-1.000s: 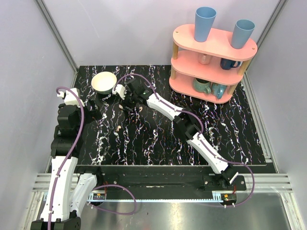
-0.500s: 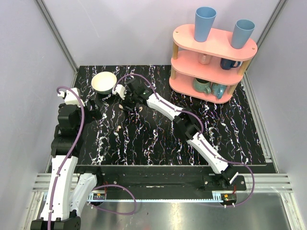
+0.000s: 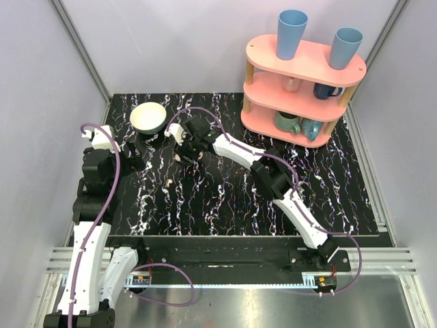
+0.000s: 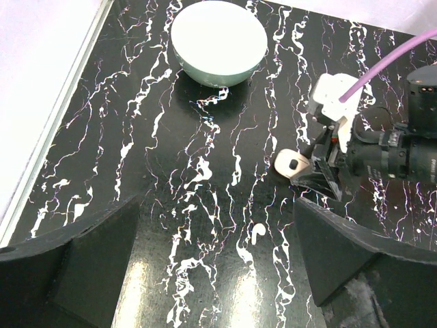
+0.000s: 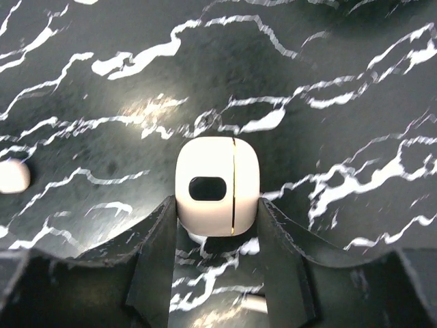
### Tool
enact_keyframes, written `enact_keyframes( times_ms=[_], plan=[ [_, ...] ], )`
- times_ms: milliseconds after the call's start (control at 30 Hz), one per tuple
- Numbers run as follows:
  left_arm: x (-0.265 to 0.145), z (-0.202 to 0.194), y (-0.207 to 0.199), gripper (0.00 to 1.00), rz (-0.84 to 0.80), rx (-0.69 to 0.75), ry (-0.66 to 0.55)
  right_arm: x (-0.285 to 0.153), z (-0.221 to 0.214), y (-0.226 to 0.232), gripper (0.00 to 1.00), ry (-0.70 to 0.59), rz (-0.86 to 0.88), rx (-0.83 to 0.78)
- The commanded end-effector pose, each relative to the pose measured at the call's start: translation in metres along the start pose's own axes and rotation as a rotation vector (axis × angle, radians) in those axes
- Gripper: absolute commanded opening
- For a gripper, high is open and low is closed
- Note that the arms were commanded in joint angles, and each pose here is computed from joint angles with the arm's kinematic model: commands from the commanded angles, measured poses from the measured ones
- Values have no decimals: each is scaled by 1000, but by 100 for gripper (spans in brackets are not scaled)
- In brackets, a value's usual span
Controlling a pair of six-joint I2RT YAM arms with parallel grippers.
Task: Insert the wireless bluetooth earbuds into the charging case
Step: Move the charging case to the center of the board.
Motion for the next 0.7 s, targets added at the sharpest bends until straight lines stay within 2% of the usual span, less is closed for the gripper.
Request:
enact_keyframes(
  times_ms=[0, 67, 100, 167, 200, 267, 400, 600, 667],
  plan=[
    [3, 3, 3, 99, 25, 5, -31, -44, 29, 20, 1, -43, -1, 35],
    [2, 3, 3, 99, 22, 5, -29, -67, 43, 28, 1, -95, -18, 30],
    [2, 3, 3, 99, 20, 4, -32, -65, 20, 39, 1, -51, 6, 52],
    [2, 3, 3, 99, 19, 3, -30, -92, 34, 47, 2, -140, 4, 51],
    [2, 3, 2, 99, 15, 3, -32, -93, 11, 57, 2, -99, 20, 77],
    [2, 3, 2, 99, 11, 1, -32, -110, 11, 66, 3, -122, 14, 93],
    [2, 2, 1, 99, -3, 1, -29, -121, -31, 91, 4, -22, 28, 152],
    [2, 1, 0, 99, -8, 2, -23, -138, -76, 108, 1, 72, -87, 221],
    [2, 1, 0, 99, -9, 2, -23, -144, -78, 110, 1, 49, -126, 250]
  ],
)
Point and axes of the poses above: each gripper's point midway between its finger pads, its own x axis out along the fingers, its own y axis along the line the jaws close on, z = x × y, the point moved 8 cm from there along -x, back along the fingers, and after that the axes turned 1 degree about -x, right-handed, at the moved point
